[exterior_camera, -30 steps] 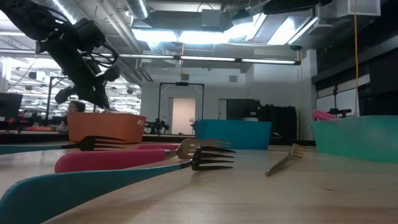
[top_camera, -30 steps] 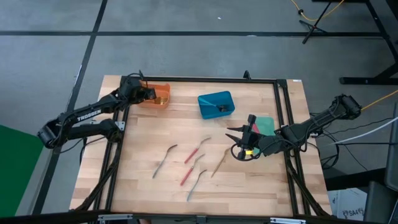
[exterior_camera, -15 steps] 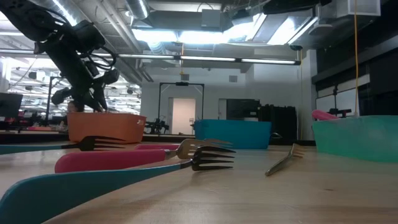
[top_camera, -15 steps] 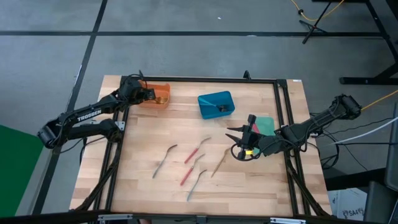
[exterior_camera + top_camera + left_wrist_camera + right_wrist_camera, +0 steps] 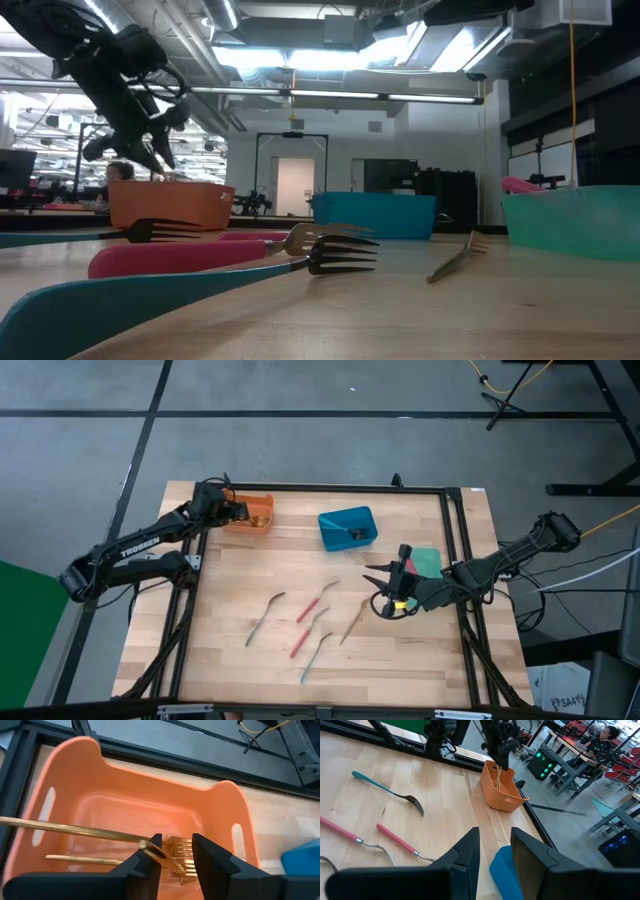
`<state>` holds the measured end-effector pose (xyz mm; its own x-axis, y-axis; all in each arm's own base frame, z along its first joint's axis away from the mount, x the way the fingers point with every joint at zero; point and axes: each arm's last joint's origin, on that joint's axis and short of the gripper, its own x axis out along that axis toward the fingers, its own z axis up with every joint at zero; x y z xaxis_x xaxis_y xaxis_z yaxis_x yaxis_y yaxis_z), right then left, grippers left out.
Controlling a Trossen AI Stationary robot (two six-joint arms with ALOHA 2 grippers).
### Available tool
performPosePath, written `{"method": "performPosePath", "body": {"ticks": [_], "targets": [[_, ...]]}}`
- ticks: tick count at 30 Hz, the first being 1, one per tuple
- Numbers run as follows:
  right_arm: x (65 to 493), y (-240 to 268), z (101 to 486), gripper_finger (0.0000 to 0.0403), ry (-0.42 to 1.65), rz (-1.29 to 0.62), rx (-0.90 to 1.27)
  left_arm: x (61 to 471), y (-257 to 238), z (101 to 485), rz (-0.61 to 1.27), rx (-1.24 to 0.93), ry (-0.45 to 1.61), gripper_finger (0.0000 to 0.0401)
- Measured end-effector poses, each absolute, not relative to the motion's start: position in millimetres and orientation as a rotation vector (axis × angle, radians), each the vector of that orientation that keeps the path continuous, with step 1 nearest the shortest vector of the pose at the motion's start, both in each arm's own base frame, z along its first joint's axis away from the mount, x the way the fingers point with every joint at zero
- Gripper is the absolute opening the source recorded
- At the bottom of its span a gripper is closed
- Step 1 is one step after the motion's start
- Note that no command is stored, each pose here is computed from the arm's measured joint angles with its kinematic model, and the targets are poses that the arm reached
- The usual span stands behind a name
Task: Sort silverware by color (type)
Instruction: Put the gold fork into the orange bin, then put the blue fork into the blue bin
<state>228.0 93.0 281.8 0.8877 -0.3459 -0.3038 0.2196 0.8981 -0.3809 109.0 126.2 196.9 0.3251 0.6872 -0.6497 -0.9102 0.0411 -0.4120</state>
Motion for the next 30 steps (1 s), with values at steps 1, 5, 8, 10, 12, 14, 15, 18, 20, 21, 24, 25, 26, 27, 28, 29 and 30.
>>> {"method": "performPosePath", "body": {"ticks": [1,5,8,10,12,14,15,18,20,21,24,25,26,27,28,29,30], "targets": [[228,93,281,0.0101,0.379,-0.3,-0.348,108,125,200,1.253,-0.892,0.312,0.0101],[228,93,281,0.0101,0.385,-0.3,-0.352,102,120,215,1.258,-0.886,0.306,0.01],[228,93,281,0.0101,0.385,-0.3,-0.353,98,115,222,1.257,-0.882,0.293,0.01],[228,93,281,0.0101,0.386,-0.3,-0.353,95,112,226,1.25,-0.878,0.274,0.01],[228,93,281,0.0101,0.385,-0.3,-0.353,93,109,229,1.243,-0.875,0.253,0.01],[228,93,281,0.0101,0.385,-0.3,-0.353,91,106,231,1.234,-0.876,0.242,0.01],[228,93,281,0.0101,0.385,-0.299,-0.353,90,105,232,1.224,-0.878,0.237,0.01],[228,93,281,0.0101,0.385,-0.3,-0.352,87,101,235,1.185,-0.887,0.215,0.01],[228,93,281,0.0101,0.385,-0.3,-0.352,86,99,238,1.165,-0.885,0.197,0.01],[228,93,281,0.0101,0.385,-0.299,-0.352,85,97,239,1.153,-0.885,0.187,0.01],[228,93,281,0.0101,0.385,-0.299,-0.352,82,94,243,1.122,-0.884,0.159,0.01],[228,93,281,0.0101,0.385,-0.3,-0.352,81,93,244,1.113,-0.884,0.149,0.01],[228,93,281,0.0101,0.385,-0.3,-0.352,80,91,245,1.103,-0.884,0.14,0.01],[228,93,281,0.0101,0.385,-0.3,-0.352,79,90,246,1.096,-0.882,0.13,0.01],[228,93,281,0.0101,0.385,-0.299,-0.352,78,89,247,1.089,-0.88,0.119,0.01],[228,93,281,0.0101,0.385,-0.3,-0.352,77,88,248,1.084,-0.877,0.109,0.01],[228,93,281,0.0101,0.385,-0.3,-0.352,76,86,249,1.079,-0.875,0.1,0.01]]}}
